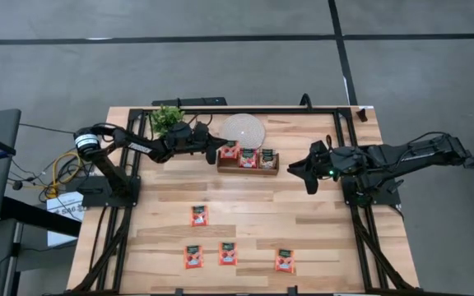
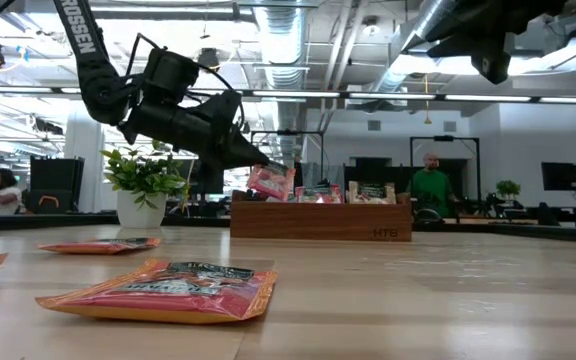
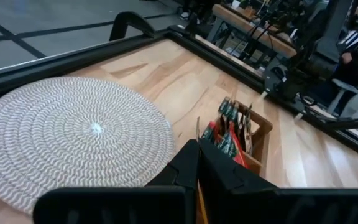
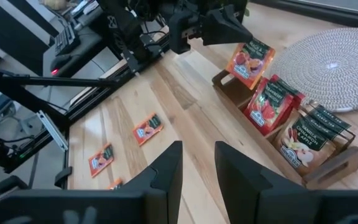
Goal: Pick & Place Tea
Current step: Put the orange tea bag into the left section of the wooden organizer
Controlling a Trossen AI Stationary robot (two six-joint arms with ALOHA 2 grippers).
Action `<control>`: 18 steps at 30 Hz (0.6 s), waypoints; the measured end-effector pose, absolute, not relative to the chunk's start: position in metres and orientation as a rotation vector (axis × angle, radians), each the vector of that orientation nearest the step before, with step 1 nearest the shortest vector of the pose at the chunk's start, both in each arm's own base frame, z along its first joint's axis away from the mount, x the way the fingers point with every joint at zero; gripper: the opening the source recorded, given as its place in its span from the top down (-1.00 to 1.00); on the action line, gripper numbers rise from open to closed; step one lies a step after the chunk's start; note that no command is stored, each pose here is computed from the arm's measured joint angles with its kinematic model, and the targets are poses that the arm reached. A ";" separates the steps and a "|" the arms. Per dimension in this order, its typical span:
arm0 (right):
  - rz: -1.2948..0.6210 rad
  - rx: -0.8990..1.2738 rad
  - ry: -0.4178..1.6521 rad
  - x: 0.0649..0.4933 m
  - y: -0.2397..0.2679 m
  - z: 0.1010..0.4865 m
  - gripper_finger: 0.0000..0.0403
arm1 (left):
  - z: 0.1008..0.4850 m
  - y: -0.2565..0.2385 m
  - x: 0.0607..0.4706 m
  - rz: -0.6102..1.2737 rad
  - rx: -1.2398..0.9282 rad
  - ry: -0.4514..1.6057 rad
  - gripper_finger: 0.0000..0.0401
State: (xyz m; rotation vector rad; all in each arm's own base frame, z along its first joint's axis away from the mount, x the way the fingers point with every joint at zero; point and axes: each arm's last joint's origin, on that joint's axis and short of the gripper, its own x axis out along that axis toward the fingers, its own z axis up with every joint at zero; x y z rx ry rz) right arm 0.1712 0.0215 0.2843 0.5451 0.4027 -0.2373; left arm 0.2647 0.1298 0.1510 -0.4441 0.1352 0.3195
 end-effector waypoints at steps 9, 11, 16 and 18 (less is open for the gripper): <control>-0.229 0.552 0.380 0.172 0.022 0.286 0.57 | 0.140 0.131 0.268 0.316 -0.435 0.138 1.00; -0.228 0.553 0.376 0.172 0.022 0.287 0.57 | 0.137 0.131 0.270 0.315 -0.433 0.128 1.00; -0.226 0.554 0.376 0.172 0.022 0.287 0.57 | 0.133 0.132 0.271 0.308 -0.437 0.103 1.00; -0.227 0.560 0.375 0.172 0.022 0.287 0.57 | 0.130 0.132 0.272 0.307 -0.441 0.116 1.00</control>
